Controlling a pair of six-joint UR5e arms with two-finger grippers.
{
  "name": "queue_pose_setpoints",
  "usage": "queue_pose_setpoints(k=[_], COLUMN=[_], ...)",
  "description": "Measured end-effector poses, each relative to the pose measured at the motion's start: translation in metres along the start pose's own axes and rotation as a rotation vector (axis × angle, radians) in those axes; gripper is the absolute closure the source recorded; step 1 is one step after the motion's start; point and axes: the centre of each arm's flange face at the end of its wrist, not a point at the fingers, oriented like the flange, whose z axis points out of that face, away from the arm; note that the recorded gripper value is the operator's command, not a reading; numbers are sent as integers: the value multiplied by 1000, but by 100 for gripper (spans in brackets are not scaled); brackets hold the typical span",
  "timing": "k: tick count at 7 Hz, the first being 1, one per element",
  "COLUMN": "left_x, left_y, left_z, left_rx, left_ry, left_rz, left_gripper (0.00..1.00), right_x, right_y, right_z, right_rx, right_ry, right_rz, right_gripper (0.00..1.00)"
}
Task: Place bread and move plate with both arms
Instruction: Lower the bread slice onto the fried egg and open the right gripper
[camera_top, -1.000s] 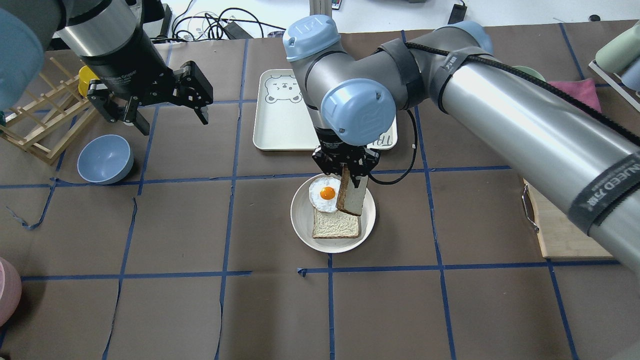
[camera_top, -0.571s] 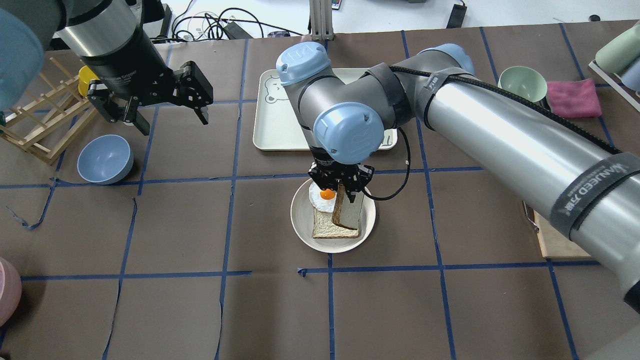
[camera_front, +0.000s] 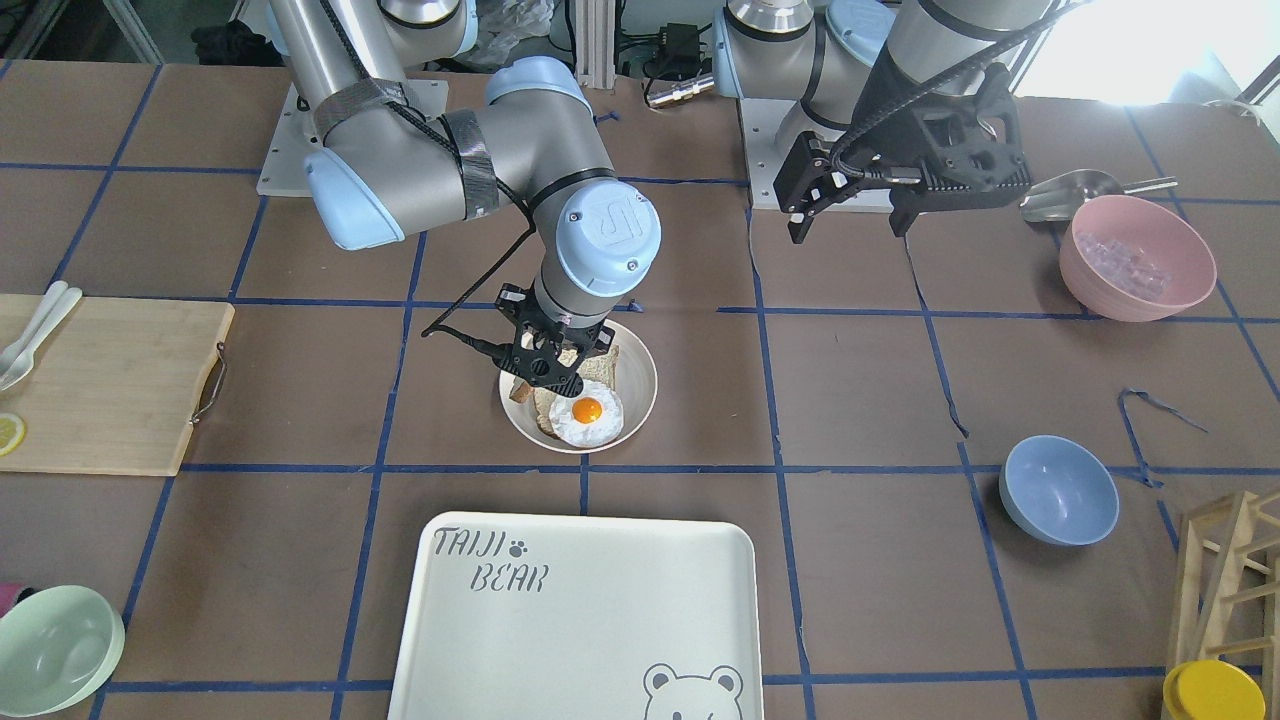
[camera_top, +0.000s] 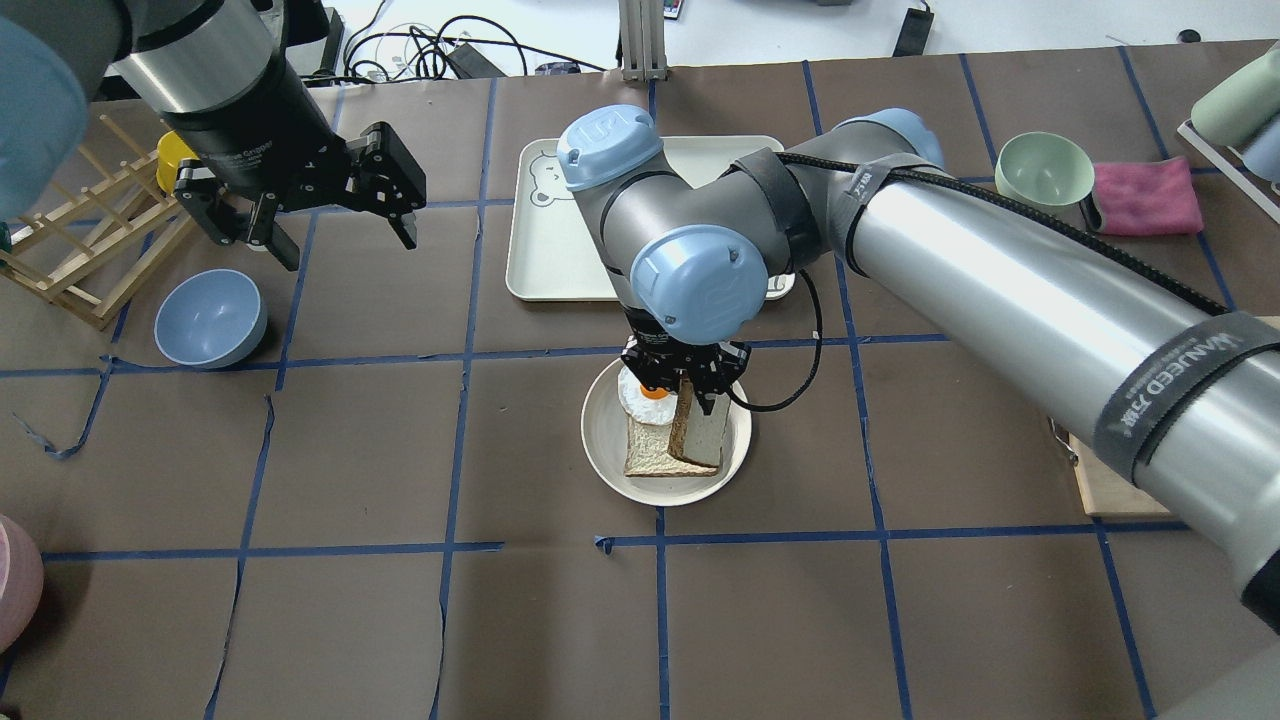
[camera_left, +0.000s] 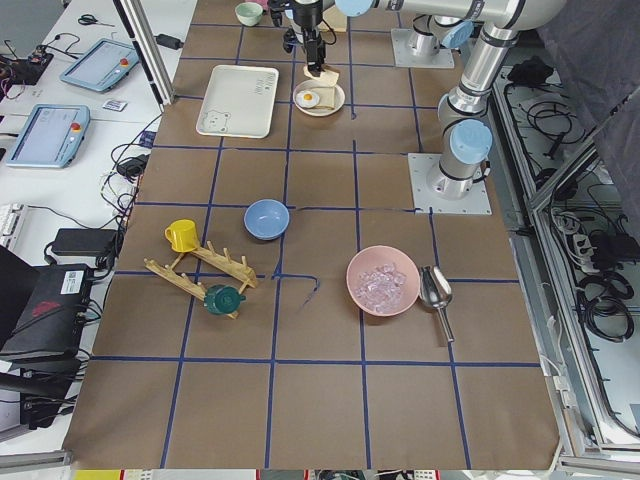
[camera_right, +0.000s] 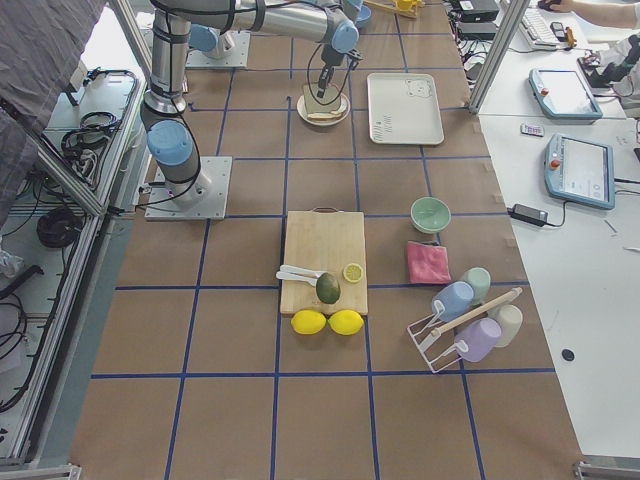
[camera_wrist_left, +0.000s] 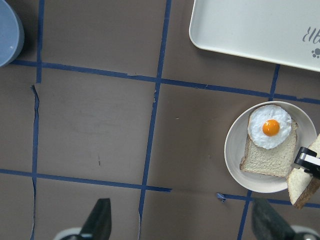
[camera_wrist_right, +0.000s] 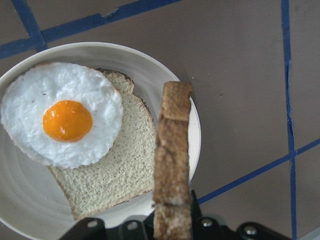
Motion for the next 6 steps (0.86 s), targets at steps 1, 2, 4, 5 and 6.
queue_pose_setpoints(k=[1, 2, 4, 5, 6], left_x=[0, 0, 0, 0, 0], left_y=[0, 0, 0, 0, 0], left_z=[0, 0, 0, 0, 0], left_rx=[0, 0, 0, 0, 0], left_ry=[0, 0, 0, 0, 0], left_rz=[0, 0, 0, 0, 0], left_gripper=[0, 0, 0, 0, 0], right_x=[0, -1, -1, -1, -3], right_y=[0, 0, 1, 0, -1], right_z=[2, 6, 15, 15, 13], right_rx=[1, 1, 6, 12, 26], right_ry=[-3, -5, -10, -16, -35], right_rz=[1, 3, 3, 4, 9], right_gripper=[100, 100, 77, 61, 60])
